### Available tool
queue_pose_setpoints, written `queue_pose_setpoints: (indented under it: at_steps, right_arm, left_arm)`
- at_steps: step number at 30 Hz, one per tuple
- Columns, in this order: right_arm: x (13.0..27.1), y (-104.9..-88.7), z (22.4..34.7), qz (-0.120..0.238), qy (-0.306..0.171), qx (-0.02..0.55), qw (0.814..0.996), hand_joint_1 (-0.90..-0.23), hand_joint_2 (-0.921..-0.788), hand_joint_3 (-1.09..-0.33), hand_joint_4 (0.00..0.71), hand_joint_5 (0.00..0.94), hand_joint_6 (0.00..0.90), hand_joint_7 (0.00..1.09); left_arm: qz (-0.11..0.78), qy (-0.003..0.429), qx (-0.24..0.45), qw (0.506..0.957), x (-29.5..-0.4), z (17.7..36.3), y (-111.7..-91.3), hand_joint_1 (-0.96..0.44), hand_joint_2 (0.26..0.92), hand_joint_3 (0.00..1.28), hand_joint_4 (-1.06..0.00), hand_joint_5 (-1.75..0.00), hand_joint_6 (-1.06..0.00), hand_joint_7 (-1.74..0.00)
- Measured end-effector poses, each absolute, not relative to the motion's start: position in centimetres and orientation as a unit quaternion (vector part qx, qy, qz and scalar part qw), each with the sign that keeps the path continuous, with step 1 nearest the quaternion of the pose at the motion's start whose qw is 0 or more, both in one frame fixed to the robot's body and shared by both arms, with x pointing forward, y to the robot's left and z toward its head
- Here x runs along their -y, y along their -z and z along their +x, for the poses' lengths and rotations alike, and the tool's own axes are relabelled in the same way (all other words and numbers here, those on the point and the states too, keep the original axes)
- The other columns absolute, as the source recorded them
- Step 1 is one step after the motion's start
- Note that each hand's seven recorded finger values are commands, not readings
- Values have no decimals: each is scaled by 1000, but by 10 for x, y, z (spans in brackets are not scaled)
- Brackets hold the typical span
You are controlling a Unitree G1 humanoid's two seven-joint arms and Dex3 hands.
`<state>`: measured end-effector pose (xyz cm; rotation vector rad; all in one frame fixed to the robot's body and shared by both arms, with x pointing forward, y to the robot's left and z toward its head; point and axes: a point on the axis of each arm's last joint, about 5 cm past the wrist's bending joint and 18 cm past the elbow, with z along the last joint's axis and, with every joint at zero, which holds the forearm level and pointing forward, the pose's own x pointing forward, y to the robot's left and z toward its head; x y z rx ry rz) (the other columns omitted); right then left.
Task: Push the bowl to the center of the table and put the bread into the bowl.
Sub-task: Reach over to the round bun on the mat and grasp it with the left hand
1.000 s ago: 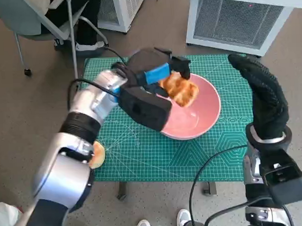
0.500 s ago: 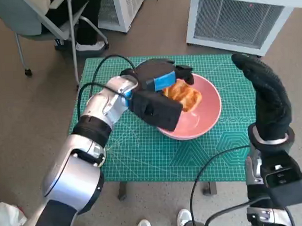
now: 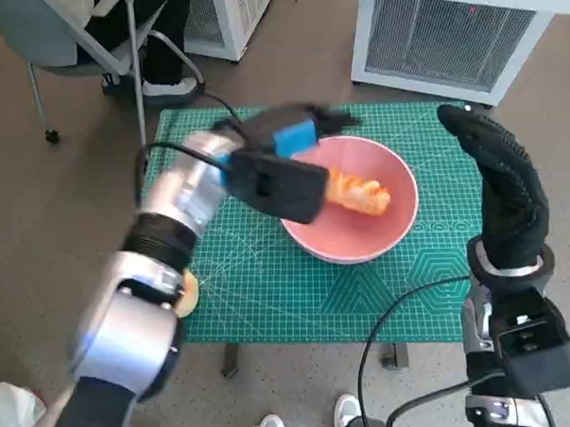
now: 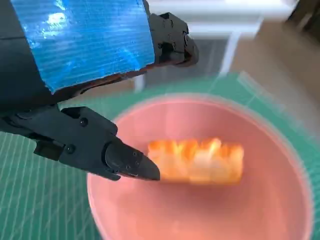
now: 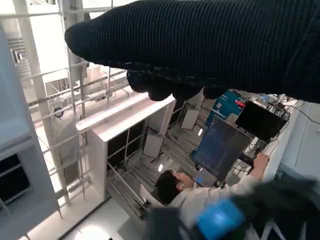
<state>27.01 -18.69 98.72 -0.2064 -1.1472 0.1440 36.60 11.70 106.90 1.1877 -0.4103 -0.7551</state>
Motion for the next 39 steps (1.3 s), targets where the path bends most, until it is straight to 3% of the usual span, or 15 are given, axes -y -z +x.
queue_pose_setpoints:
  at_steps: [8, 20, 27, 39]
  right_arm:
    - [186, -990, 268, -96, -68, 547, 829, -554, -921, -804, 269, 7, -1, 674]
    - [185, -990, 267, -84, -72, 548, 829, -570, -921, -800, 268, 6, -1, 676]
    - [183, -989, 267, -83, -84, 546, 829, -571, -921, -802, 266, 5, -1, 677]
    - [182, -989, 268, -78, -97, 543, 831, -576, -921, -802, 267, 5, -1, 679]
  left_arm:
    - [525, 302, 259, 753, -183, 350, -1079, -166, 852, 1, -368, -37, -426, -86]
    - [596, 255, 205, 734, -263, 304, -1069, -195, 840, 1, -410, -6, -465, -47]
    - [623, 248, 163, 723, -285, 279, -1053, -224, 841, 1, -409, -1, -476, -32]
    - [618, 275, 126, 725, -293, 252, -1016, -253, 844, 1, -407, 0, -484, -16]
